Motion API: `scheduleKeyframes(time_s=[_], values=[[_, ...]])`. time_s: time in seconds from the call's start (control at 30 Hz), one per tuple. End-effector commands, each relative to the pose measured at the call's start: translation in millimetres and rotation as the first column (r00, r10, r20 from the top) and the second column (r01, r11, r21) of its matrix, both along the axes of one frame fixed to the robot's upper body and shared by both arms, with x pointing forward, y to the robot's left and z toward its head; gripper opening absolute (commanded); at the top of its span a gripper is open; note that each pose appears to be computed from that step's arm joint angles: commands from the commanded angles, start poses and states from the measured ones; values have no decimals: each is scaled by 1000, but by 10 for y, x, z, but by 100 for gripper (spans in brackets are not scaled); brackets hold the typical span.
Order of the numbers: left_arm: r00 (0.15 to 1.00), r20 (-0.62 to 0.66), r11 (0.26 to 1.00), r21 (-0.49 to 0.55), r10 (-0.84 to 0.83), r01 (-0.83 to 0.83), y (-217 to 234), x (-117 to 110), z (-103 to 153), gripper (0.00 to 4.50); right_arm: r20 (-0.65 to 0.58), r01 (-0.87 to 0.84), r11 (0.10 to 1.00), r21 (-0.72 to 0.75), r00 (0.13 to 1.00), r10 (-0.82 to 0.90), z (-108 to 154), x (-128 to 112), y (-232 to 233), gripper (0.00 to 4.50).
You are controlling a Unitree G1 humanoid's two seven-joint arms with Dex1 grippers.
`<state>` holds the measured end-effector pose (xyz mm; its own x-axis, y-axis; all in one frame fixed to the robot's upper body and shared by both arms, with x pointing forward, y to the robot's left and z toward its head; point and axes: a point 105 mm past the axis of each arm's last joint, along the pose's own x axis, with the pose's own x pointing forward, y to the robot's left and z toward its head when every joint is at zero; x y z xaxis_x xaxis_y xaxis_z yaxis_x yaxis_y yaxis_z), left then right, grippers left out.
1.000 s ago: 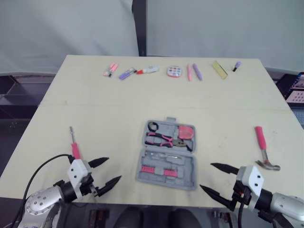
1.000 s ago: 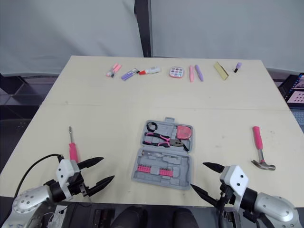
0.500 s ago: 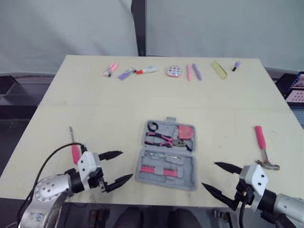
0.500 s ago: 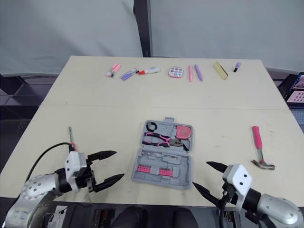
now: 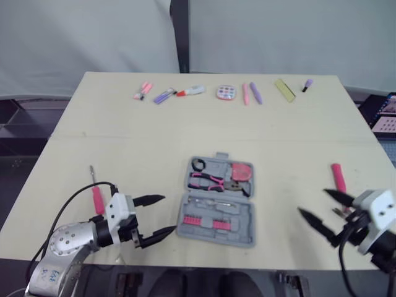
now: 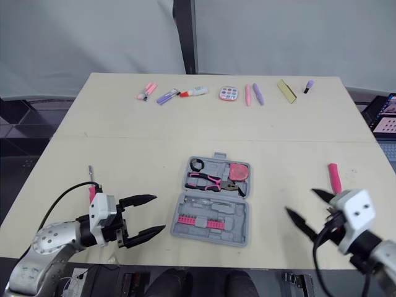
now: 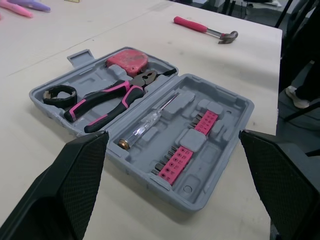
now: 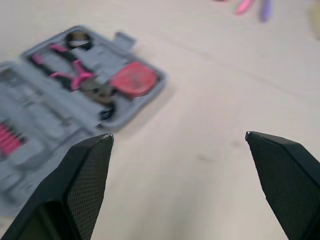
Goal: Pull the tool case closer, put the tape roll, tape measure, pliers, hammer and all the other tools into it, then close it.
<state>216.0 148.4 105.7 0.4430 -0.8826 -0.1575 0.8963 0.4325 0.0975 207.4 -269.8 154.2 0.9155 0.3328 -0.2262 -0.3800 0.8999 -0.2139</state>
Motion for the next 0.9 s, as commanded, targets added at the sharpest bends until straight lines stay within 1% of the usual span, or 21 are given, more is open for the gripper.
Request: scheduleKeyframes(time_s=[0.03,0.2,0.3,0.37,0.47,0.67,0.73,0.87,0.9], values=[[999,32,999,-11,-35,35,-28,-26,107,448,10,86,996,18,996,-87,80,8,-147,450],[998,39,998,-11,-58,59,-41,-20,120,448,36,261,964,45,964,-263,113,57,-480,450],[997,43,997,-14,-70,71,-49,-23,128,448,7,335,940,64,942,-336,81,69,-650,450],[994,34,995,-15,-101,101,-67,-49,122,448,-35,358,932,60,934,-356,48,94,-740,450],[994,37,995,-14,-102,103,-68,-50,124,448,-82,373,926,55,926,-368,49,162,-833,450],[993,41,994,-8,-108,108,-79,-65,130,448,-128,386,921,63,918,-376,118,329,-862,450],[993,42,994,-5,-110,110,-83,-70,131,448,-175,399,915,55,906,-385,67,368,-866,450],[993,48,994,3,-111,111,-89,-70,128,448,-334,454,890,42,846,-415,-108,420,-912,450],[993,49,994,3,-111,111,-91,-70,126,448,-347,467,883,42,836,-425,-115,442,-938,450]])
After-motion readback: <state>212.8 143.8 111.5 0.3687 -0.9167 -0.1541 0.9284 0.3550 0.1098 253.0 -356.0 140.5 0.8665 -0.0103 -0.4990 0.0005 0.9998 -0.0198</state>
